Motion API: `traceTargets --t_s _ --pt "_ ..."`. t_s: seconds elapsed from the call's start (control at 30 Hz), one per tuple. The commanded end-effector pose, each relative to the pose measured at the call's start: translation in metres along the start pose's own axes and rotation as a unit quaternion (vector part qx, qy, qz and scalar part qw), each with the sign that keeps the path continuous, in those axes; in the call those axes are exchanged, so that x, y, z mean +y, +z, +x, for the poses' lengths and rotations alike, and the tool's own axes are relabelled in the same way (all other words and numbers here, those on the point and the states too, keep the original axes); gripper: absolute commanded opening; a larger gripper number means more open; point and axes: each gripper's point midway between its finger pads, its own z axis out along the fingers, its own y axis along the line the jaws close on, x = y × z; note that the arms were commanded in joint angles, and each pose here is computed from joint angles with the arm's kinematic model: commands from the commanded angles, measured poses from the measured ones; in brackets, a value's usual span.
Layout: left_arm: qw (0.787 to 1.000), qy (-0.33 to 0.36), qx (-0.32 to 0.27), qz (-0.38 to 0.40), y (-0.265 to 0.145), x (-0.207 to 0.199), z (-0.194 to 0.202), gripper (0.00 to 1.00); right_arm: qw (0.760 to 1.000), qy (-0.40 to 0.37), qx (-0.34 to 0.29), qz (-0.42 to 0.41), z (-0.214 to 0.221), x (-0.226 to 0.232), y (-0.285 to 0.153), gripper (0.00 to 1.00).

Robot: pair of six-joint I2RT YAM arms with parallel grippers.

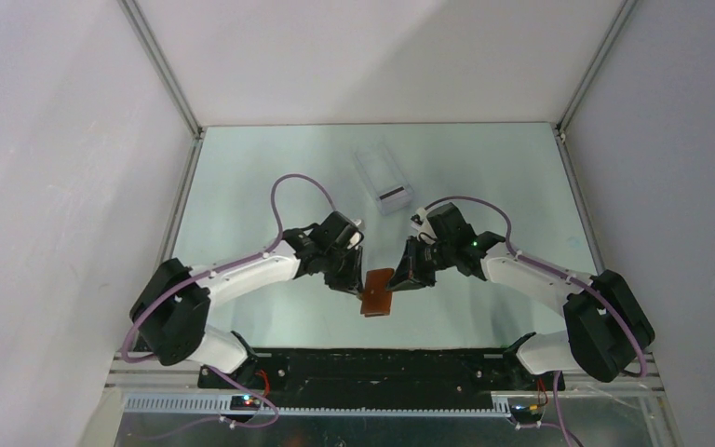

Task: Put the credit cards into the card holder
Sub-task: Open the card holder.

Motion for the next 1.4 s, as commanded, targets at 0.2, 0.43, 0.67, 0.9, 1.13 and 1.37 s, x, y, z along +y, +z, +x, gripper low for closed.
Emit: traceTargets --t_s 0.2,0.43,0.67,0.9,1.13,1.37 --pt "1.000 0.001 -0.010 0.024 -0.002 -0.007 0.000 0.00 0.999 -0.024 -0.018 -0.038 -0.010 0.027 -0.013 0.00" --pt "0.998 0.002 -0.061 0.026 -0.022 -0.009 -0.013 0.00 0.999 -0.020 -0.022 -0.040 -0.014 0.026 -0.015 0.17" --pt "0.988 0.025 -0.154 0.003 -0.074 -0.005 -0.040 0.00 0.996 -0.019 -0.072 -0.039 -0.034 0.025 -0.033 0.72" --pt "0.978 0.103 -0.178 0.044 -0.112 -0.030 -0.052 0.00 0.990 -0.070 -0.116 -0.029 -0.044 0.018 -0.060 0.94" --pt "0.965 0.193 -0.134 0.114 -0.138 -0.065 -0.043 0.00 0.960 -0.202 -0.189 -0.038 -0.056 0.039 -0.090 0.99" --pt "0.937 0.249 -0.095 0.224 -0.176 -0.103 -0.018 0.00 0.885 -0.403 -0.227 -0.051 -0.045 0.066 -0.111 0.99"
